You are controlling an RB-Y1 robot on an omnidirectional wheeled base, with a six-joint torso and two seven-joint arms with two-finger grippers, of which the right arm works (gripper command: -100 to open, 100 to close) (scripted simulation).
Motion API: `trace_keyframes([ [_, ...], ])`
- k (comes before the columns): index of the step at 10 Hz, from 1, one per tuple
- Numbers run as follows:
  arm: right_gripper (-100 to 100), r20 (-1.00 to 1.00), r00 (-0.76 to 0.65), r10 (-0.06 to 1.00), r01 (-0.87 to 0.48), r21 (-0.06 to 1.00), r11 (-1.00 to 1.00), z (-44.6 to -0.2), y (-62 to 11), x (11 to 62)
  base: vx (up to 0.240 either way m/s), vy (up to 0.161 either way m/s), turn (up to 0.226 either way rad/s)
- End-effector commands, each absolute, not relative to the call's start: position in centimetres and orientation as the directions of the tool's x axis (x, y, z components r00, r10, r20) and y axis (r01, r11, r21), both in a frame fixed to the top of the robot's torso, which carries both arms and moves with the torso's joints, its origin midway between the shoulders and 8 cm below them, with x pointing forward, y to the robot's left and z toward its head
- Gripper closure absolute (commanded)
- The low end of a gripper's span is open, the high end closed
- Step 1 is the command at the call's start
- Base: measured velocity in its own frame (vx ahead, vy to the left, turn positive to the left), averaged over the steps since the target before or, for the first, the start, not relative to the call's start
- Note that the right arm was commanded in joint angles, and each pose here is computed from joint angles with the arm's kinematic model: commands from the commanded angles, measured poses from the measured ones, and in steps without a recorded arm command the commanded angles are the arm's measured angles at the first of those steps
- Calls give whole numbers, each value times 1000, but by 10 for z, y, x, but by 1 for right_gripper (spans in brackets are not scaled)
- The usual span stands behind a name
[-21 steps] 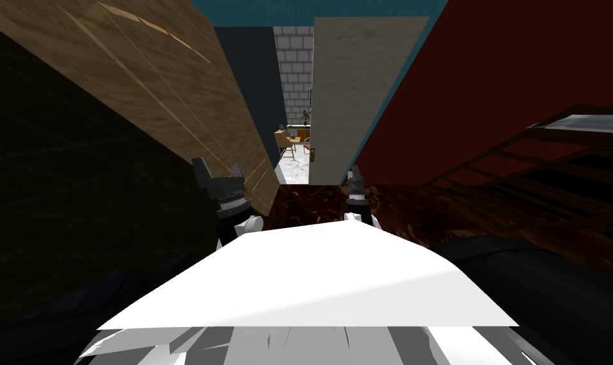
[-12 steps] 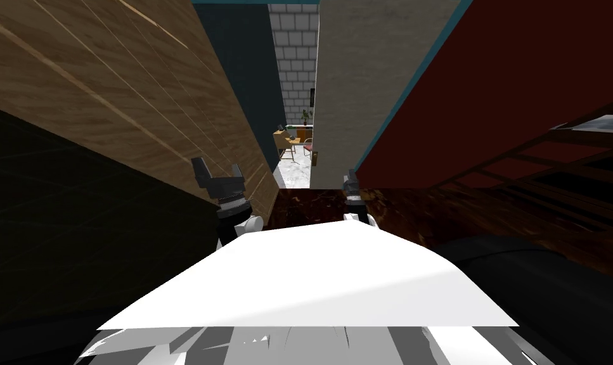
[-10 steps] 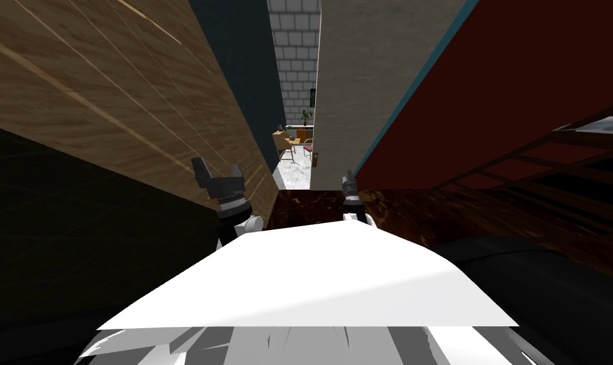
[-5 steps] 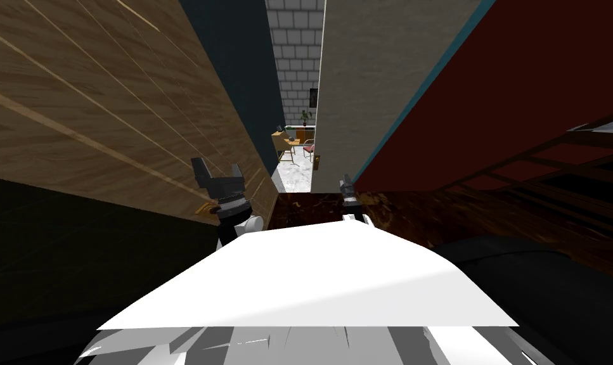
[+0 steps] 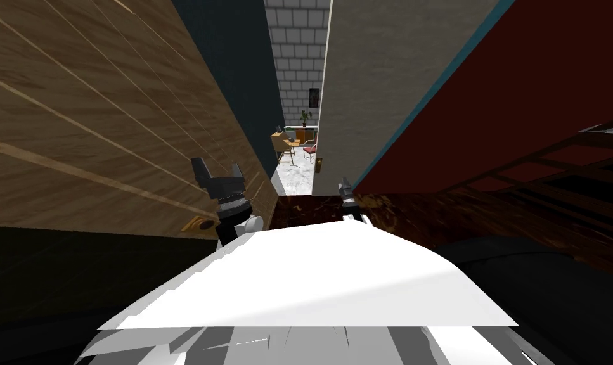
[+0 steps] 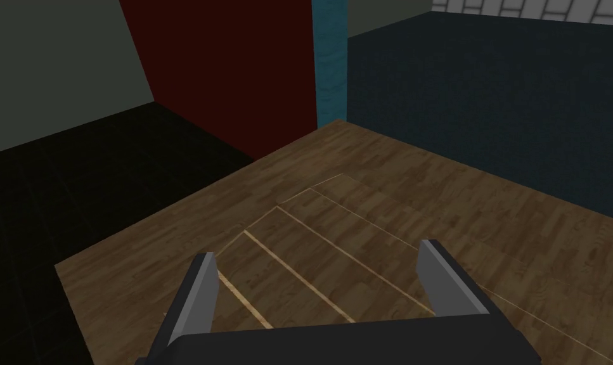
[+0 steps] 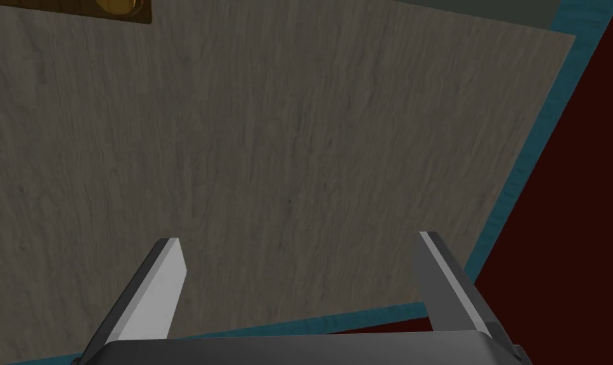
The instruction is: Pull the door open
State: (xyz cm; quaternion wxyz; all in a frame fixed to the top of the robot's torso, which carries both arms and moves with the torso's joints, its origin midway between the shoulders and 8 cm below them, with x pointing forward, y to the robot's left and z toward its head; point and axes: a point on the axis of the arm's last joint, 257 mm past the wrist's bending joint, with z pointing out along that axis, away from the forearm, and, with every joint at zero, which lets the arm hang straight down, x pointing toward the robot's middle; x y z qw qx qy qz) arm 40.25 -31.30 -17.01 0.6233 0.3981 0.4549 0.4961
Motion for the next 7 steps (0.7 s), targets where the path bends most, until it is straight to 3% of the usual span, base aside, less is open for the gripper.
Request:
trace_keyframes([
  [1, -100, -153, 83, 985, -227, 959, 168, -184, -315, 404, 196, 32, -14],
  [7, -100, -93, 60, 994, -136, 986, 100, -231, -325, 409, 184, 38, -19],
])
